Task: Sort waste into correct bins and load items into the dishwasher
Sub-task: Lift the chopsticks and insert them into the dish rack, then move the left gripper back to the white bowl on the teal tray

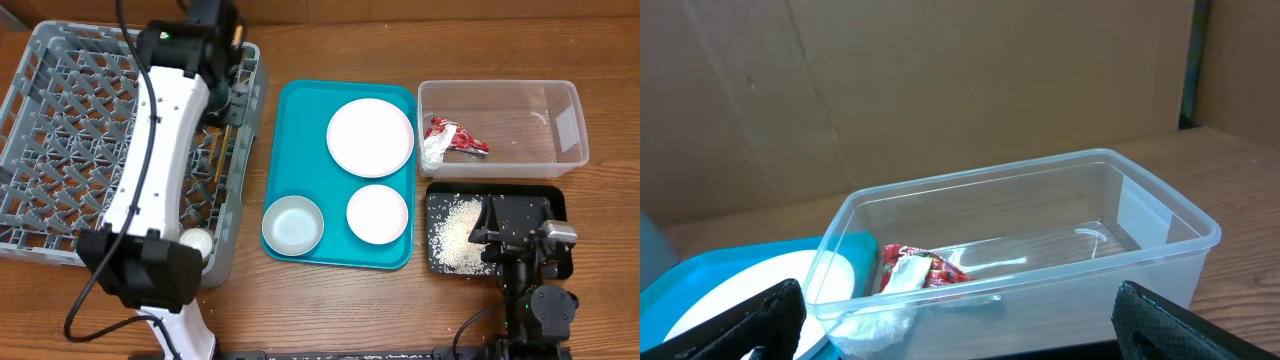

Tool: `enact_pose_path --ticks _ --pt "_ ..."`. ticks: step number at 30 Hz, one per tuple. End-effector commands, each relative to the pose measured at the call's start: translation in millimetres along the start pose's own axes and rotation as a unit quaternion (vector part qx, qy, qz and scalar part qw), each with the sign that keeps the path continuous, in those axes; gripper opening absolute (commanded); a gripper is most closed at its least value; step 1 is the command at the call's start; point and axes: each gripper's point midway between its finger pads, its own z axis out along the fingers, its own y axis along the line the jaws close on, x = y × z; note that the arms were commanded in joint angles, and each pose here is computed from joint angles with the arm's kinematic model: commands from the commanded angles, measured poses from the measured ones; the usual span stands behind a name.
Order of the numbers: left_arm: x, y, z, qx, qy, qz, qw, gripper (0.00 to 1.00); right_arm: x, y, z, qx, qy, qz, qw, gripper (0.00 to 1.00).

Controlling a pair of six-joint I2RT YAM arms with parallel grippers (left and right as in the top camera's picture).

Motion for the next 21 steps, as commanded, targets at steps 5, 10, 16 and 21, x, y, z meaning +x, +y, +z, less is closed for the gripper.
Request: enact_pose_path --ticks 5,10,16,21 --pt "37 5 80 0.010 0.099 0.040 0.994 0.11 1 -2 0 0.004 -0.004 -0.003 1.000 1.00" --pt "39 3 84 0.010 0.100 0.038 0.994 0.27 1 -2 0 0.004 -0.004 -0.003 1.000 1.00" --pt "44 -5 45 0.038 0.110 -0.030 0.993 0.44 1 -2 0 0.004 -0.004 -0.003 1.000 1.00" --pt "45 -6 -27 0.047 0.018 -0.055 0.997 0.47 1 -2 0 0.004 -0.004 -0.003 1.000 1.00"
